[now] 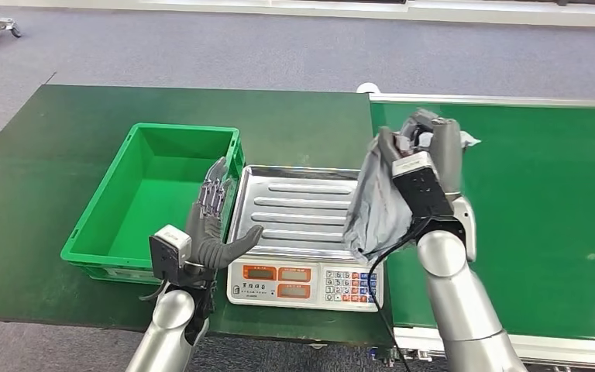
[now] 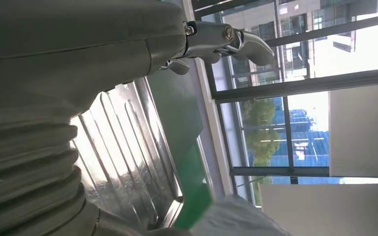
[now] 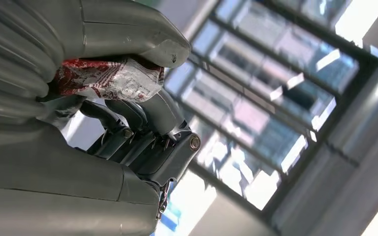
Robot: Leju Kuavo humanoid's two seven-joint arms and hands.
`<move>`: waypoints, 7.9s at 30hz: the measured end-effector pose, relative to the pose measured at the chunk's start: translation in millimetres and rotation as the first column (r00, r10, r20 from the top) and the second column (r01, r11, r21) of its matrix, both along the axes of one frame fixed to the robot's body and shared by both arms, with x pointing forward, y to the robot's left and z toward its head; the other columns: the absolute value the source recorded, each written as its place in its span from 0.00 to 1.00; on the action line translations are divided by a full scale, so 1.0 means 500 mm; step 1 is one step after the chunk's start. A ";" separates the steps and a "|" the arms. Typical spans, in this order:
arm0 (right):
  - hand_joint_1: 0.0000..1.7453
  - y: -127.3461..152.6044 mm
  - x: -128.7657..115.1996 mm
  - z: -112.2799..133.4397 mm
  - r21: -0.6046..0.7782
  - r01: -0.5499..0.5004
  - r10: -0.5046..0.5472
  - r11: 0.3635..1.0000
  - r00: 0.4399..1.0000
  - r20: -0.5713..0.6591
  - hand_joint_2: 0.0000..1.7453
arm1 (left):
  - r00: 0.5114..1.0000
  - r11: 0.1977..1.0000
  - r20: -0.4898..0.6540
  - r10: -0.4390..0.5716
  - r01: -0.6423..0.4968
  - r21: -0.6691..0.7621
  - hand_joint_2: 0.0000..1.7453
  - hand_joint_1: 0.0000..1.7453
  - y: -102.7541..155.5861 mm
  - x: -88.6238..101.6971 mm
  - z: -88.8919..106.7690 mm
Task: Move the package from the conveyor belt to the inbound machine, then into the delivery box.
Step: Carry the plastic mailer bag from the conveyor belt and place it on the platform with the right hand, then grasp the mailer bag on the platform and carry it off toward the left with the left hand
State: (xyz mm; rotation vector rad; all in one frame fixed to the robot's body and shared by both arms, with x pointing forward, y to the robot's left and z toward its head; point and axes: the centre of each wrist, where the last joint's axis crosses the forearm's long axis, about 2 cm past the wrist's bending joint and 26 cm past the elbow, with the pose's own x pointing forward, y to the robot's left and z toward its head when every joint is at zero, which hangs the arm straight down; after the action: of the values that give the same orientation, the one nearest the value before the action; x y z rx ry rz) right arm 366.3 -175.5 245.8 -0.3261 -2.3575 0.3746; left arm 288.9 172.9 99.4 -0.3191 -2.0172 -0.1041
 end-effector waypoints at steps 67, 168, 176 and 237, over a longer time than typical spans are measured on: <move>0.00 -0.049 -0.127 -0.141 0.569 -0.307 0.430 0.763 0.898 -0.093 1.00 | 0.851 0.506 -0.110 -0.514 0.404 0.762 1.00 0.00 0.020 0.107 -0.003; 0.00 -0.102 -0.182 -0.144 0.593 -0.313 0.404 0.742 0.915 -0.022 1.00 | 0.771 0.140 -0.062 -0.634 0.193 0.971 1.00 0.00 -0.111 0.135 0.042; 0.00 -0.102 -0.172 -0.134 0.588 -0.322 0.406 0.742 0.914 -0.012 1.00 | 0.754 0.117 -0.106 -0.648 0.237 0.964 1.00 0.00 -0.125 0.124 0.022; 0.00 -0.089 -0.163 -0.122 0.614 -0.326 0.410 0.719 0.912 0.005 1.00 | 0.718 0.155 0.269 -0.641 -0.222 0.963 1.00 1.00 -0.192 0.192 0.324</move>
State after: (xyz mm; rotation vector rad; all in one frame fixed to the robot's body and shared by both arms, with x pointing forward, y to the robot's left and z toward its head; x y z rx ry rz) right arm 284.7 -219.8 184.7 0.4758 -2.2554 -0.1926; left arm 384.9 77.1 261.5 0.3568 -2.0234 -1.9812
